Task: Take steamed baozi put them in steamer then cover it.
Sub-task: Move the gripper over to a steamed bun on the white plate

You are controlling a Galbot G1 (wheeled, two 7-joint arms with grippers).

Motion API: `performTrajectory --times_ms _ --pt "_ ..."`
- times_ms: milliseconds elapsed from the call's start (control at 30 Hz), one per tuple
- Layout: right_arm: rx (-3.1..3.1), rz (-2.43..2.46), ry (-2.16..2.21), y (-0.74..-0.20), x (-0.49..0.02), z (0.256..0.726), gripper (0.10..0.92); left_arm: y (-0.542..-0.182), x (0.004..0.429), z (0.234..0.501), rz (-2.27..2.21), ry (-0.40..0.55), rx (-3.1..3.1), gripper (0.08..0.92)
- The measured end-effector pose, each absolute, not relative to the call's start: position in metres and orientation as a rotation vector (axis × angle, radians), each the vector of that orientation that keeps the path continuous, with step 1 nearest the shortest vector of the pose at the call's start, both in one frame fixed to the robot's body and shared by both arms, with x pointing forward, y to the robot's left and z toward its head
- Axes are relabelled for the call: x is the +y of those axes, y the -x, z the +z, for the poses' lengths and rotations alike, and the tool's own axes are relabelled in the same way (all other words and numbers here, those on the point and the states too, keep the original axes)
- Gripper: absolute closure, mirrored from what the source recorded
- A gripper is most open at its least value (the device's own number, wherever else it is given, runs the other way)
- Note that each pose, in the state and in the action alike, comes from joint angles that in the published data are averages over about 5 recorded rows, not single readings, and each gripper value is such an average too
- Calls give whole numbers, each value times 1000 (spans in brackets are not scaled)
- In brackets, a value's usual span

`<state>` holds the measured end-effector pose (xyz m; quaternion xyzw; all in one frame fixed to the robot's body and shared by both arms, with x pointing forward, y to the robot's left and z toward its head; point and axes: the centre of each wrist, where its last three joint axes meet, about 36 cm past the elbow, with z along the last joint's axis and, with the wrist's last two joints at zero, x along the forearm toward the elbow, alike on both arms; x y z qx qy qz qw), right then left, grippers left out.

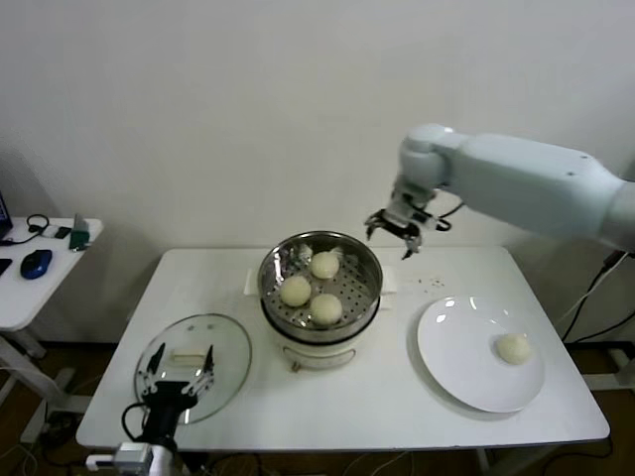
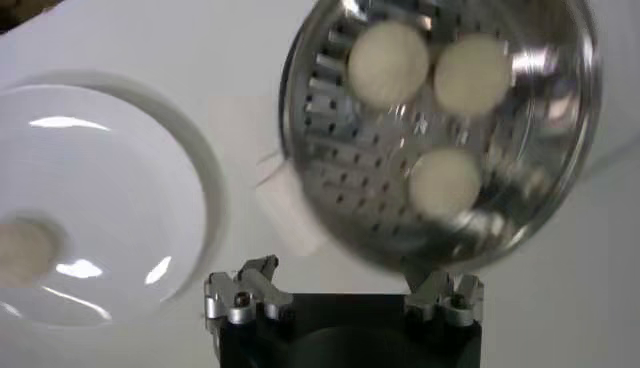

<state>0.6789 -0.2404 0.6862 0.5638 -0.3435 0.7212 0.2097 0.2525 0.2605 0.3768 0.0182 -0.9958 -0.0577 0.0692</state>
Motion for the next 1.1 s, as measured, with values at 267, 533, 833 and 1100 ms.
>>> performTrajectory --times_ms 267,533,833,1100 --pt "-1242 1655 -1325 -646 -353 628 200 -253 258 380 -181 -47 -3001 177" --pt "-1285 1418 -1197 -613 -427 558 200 -250 258 380 -193 -50 -2995 177" --pt "-1266 1270 -1125 -598 -477 508 200 -248 257 379 -200 -55 -2990 177" --pt "-1264 1225 -1099 -600 -492 486 200 -247 257 378 -205 -61 -2984 177"
